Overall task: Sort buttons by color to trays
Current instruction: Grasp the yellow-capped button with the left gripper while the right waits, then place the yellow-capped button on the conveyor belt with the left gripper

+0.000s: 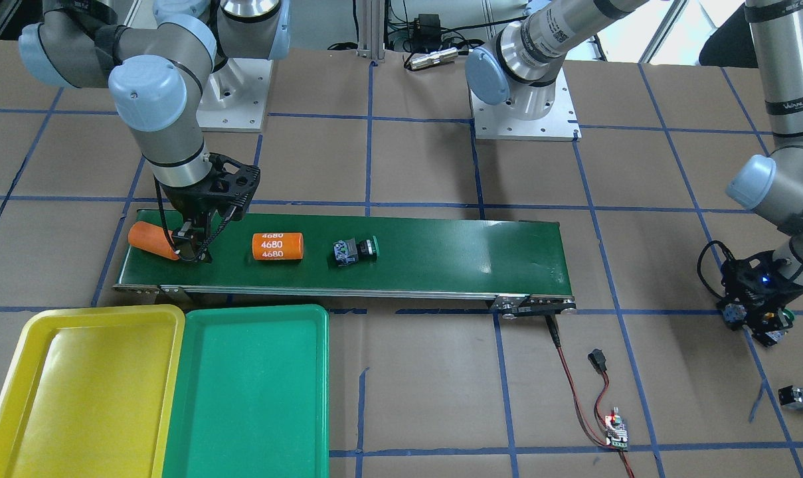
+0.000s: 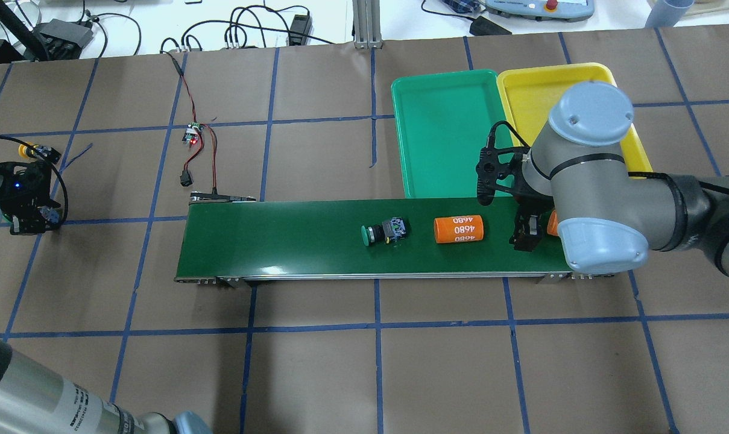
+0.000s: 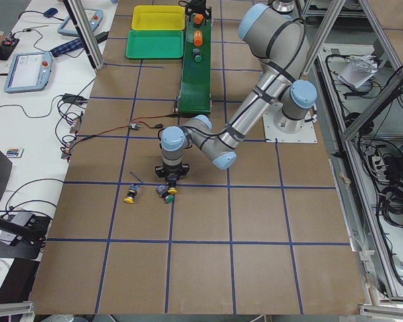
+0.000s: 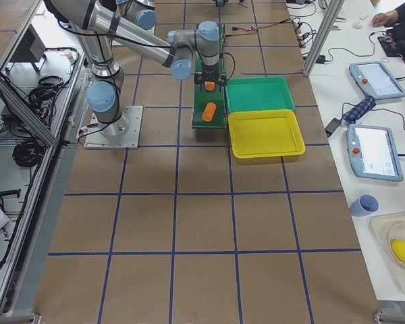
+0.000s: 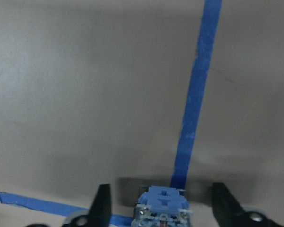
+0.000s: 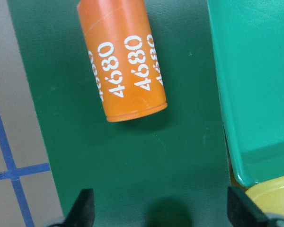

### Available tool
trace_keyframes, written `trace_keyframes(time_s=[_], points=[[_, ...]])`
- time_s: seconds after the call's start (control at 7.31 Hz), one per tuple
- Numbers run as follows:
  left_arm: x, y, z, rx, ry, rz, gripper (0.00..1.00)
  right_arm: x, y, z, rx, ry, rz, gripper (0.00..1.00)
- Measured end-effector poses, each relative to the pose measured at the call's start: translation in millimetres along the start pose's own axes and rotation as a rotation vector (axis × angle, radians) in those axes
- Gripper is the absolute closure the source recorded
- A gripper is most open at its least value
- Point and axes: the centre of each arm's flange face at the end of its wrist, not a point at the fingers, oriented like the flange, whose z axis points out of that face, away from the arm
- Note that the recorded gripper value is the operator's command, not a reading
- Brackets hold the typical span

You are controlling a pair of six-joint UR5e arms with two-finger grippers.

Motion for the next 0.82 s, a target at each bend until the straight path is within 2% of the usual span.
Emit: trace_keyframes(time_s=[0.27,0.41,0.55,0.82], points=[[-0.2,-1.3,-8.9,0.020,0.000,-0.009,1.00,1.7,-0.2,3.6,-0.003,-0.007,-0.004,0.00],[1.3,-11.7,-25.0,0.033,0.015,-0.025,1.00,5.3,-1.3,6.8,-0.004,-0.012,-0.006,0.00],[3.2,-36.7,-51.1,0.040,0.030,-0.031,1.00,8.5,-4.7,6.3,-0.001,-0.009,-0.012,0.00],[17.0,-141.9,-107.3,0.043,0.071,-0.007,1.00,7.7,-15.7,4.4,0.004,-0.004,-0.032,0.00]])
